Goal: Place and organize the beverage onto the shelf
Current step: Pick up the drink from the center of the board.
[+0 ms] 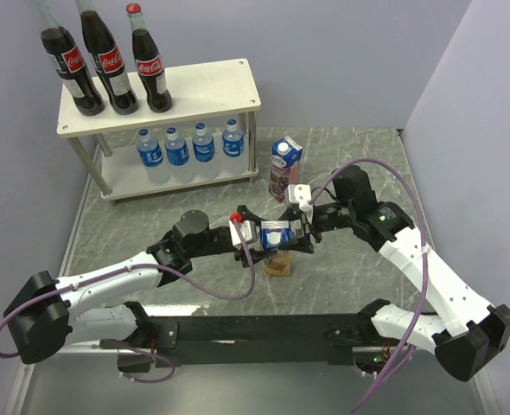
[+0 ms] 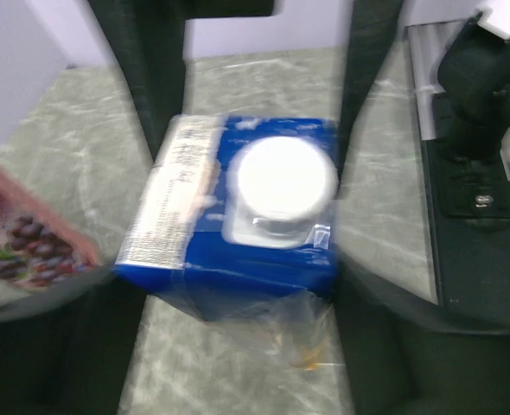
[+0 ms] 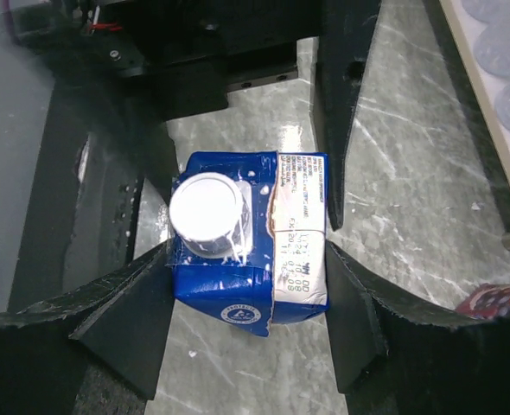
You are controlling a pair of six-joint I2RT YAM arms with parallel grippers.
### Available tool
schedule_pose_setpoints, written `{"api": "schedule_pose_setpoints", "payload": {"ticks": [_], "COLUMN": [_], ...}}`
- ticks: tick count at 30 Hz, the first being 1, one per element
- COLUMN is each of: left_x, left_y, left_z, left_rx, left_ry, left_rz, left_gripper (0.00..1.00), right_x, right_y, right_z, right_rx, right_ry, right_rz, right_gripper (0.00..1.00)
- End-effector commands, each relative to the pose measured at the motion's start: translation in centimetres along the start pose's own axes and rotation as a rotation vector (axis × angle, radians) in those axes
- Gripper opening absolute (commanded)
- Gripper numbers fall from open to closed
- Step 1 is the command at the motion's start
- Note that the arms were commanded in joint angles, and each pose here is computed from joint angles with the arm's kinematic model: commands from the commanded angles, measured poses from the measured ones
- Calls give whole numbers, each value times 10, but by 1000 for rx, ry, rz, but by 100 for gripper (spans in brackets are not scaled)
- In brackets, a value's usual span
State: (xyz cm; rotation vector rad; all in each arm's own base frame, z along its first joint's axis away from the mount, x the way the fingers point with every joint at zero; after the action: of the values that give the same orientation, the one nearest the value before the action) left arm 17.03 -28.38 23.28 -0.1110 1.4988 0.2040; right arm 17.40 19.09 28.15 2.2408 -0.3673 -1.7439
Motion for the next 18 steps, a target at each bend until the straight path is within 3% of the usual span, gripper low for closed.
{"api": "schedule_pose_setpoints", "payload": {"ticks": [1,2,3,6,7,11,15,18], "left_x": [-17,-14,-16,-15,-16,-19,-23,-24], "left_y": [-7,-7,-8,-8,-7,-4,-4,-4], "left_z": [4,4,3,4,4,4,4,5], "left_rx": [15,17,25,22,20,16,12,2], "left_ry": [-9,7,8,20,15,3,11,12], "left_rz": [-30,-7,-6,8,6,9,4,5], "left_gripper": [69,60,43,17,14,13,34,40], "right_x": [-77,-78,-78,-79,-79,-79,-78,-78], "right_y": [21,21,21,22,23,23,23,24], "right_z": [-13,-14,-15,-16,-16,-17,-17,-18], "right_rx": [52,56,62,72,76,85,92,96], "right_ry": [290,287,284,283,284,279,274,272], "right_rz": [-258,-259,-260,-256,-254,-251,-251,-253], "right_gripper": [0,0,0,0,0,0,0,0]}}
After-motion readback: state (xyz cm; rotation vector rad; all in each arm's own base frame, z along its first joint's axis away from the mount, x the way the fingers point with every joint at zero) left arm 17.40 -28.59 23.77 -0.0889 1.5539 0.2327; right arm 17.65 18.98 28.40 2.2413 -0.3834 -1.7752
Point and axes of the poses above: each gripper's point midway between its finger pads, its own y axis back along the fingers, its own z axis along the line the jaws close on, x = y × z, the point moved 6 cm from there along y, back along the fingers, and after that the axes turned 8 degrees about y, right-handed, at the moved point
